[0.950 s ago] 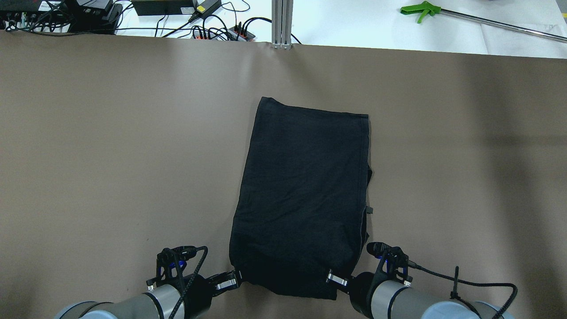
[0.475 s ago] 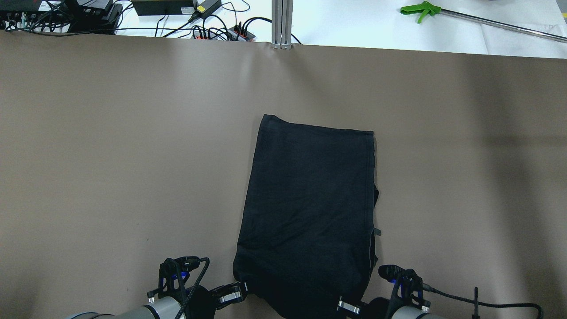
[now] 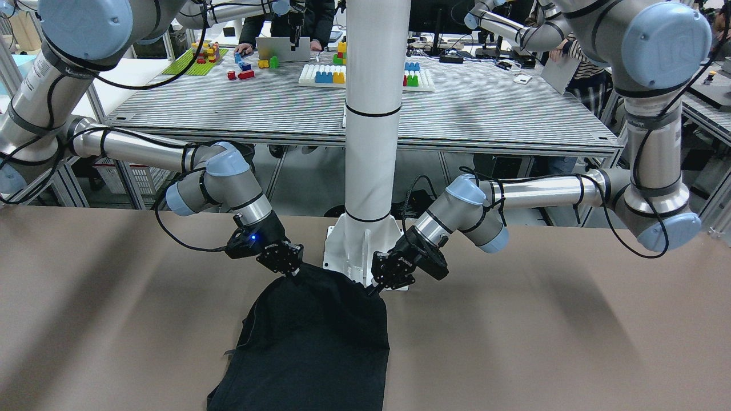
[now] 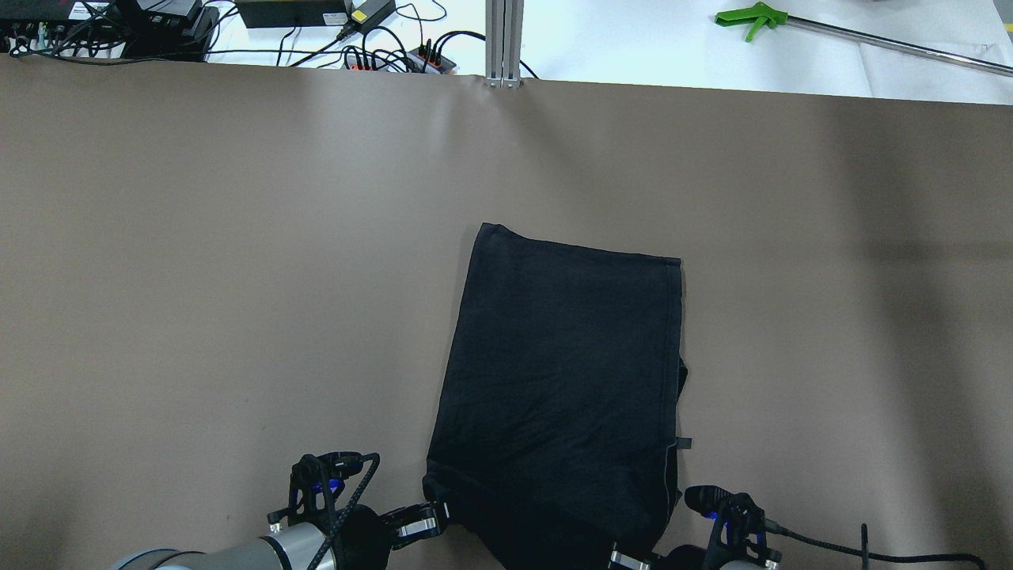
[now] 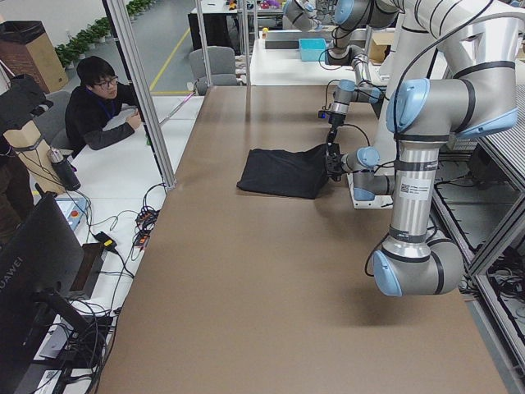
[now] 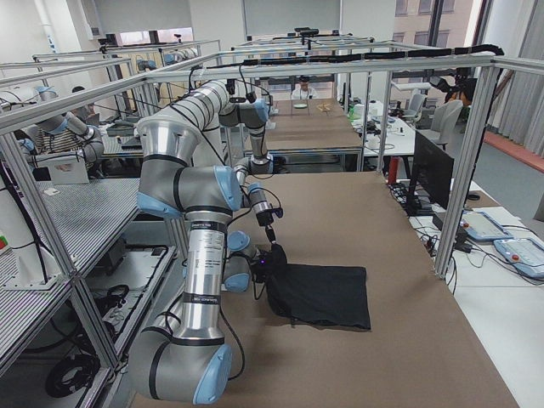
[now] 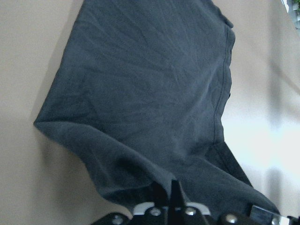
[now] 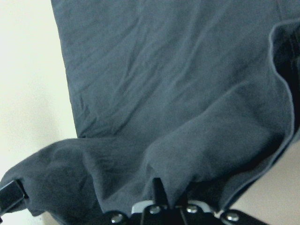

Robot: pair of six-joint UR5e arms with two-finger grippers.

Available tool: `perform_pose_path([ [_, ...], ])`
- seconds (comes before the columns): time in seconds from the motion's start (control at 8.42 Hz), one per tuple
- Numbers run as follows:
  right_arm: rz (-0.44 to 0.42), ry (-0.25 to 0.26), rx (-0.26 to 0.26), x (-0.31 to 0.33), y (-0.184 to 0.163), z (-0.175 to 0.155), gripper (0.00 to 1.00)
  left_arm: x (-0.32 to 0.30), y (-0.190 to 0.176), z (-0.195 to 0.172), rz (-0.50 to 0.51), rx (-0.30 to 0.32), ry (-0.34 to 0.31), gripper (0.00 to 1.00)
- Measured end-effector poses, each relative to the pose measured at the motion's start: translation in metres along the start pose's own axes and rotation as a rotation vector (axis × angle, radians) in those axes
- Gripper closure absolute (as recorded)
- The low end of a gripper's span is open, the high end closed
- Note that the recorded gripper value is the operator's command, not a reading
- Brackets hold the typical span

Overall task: Fold clothes
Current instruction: 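Lift the near edge with both grippers and fold it away from the robot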

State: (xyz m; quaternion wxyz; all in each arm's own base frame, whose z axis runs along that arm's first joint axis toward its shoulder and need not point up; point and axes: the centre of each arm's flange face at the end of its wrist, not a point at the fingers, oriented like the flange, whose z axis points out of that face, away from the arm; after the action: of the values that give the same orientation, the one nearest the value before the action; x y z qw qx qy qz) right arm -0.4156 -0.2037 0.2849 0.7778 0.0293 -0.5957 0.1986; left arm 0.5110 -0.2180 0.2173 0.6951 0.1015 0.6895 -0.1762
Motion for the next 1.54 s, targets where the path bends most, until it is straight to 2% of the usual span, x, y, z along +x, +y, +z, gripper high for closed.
perform_pose_path([
  [0.36,0.049,0.003,0.081,-0.018,-0.085,0.017,1.0,0.025,-0.074,0.006,-0.007,0.037,0.022,1.0],
  [0.59,0.068,0.028,0.152,-0.014,-0.129,0.036,1.0,0.026,-0.138,0.034,-0.009,0.074,-0.02,1.0],
  [0.71,0.073,0.037,0.179,-0.013,-0.144,0.043,1.0,0.031,-0.159,0.053,-0.015,0.092,-0.037,1.0],
  [0.95,0.081,0.039,0.225,-0.016,-0.167,0.047,1.0,0.044,-0.18,0.081,-0.025,0.115,-0.049,1.0],
  [1.31,0.085,0.037,0.31,-0.032,-0.196,0.072,1.0,0.048,-0.193,0.087,-0.026,0.131,-0.055,1.0],
  [1.54,0.067,0.037,0.363,-0.039,-0.215,0.077,1.0,0.047,-0.197,0.088,-0.022,0.136,-0.06,1.0],
])
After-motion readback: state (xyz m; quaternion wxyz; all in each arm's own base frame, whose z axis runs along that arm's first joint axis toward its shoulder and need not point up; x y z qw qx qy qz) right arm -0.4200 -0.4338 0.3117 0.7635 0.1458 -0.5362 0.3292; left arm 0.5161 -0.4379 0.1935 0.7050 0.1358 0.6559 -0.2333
